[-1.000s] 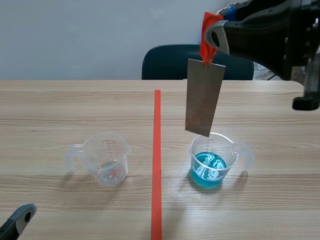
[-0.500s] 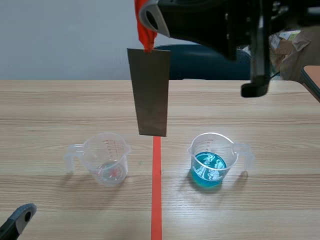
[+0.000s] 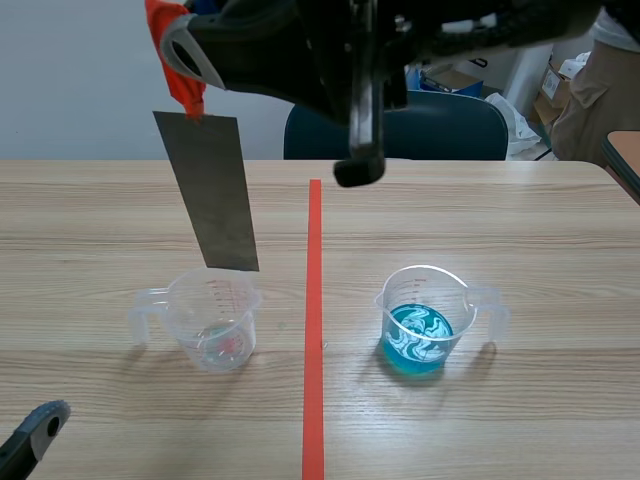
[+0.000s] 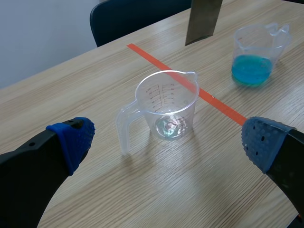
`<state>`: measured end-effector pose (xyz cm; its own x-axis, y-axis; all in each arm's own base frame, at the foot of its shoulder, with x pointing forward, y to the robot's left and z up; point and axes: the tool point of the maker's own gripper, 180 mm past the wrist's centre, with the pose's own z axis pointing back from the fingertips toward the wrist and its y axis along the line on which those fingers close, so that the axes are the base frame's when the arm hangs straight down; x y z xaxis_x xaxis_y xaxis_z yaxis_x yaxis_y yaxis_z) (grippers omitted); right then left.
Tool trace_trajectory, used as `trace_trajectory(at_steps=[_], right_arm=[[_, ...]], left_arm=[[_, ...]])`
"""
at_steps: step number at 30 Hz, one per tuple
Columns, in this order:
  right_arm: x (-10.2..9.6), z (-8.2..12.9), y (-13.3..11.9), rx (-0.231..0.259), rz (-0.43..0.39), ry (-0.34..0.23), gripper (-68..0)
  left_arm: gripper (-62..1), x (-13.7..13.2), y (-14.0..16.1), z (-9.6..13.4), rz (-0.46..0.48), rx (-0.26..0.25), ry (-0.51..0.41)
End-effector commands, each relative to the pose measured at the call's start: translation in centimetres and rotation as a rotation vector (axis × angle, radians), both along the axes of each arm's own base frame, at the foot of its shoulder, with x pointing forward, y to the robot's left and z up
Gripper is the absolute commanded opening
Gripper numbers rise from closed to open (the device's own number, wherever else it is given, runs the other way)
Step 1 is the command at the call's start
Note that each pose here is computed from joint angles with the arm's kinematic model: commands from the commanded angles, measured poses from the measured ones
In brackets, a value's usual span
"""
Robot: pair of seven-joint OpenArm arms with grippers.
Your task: Do the redox reaction experiment
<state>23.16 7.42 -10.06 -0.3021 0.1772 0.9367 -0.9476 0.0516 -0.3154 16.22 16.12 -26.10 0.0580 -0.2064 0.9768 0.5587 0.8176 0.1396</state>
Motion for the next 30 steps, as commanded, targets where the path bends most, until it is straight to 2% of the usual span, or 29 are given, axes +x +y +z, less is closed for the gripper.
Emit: trace_trajectory(at_steps=[1, 8, 15, 30], right_arm=[[0.2, 1.0, 0.3, 0.024, 0.015, -0.019, -66.9], [1.2, 1.0, 2.2, 0.034, 0.039, 0.009, -66.9], [2.0, 0.3, 3.8, 0.023, 0.052, 0.048, -66.9], [2.2, -0.1, 4.1, 0.01, 0.046, 0.061, -66.9]], left_arm=[[1.4, 0.1, 0.0, 0.5, 0.004, -0.013, -0.019], [1.4, 0.1, 0.0, 0.5, 0.004, -0.013, -0.019], [1.4, 0.1, 0.0, 0.5, 0.004, -0.013, -0.019], [1.4, 0.1, 0.0, 0.5, 0.004, -0.013, -0.019]])
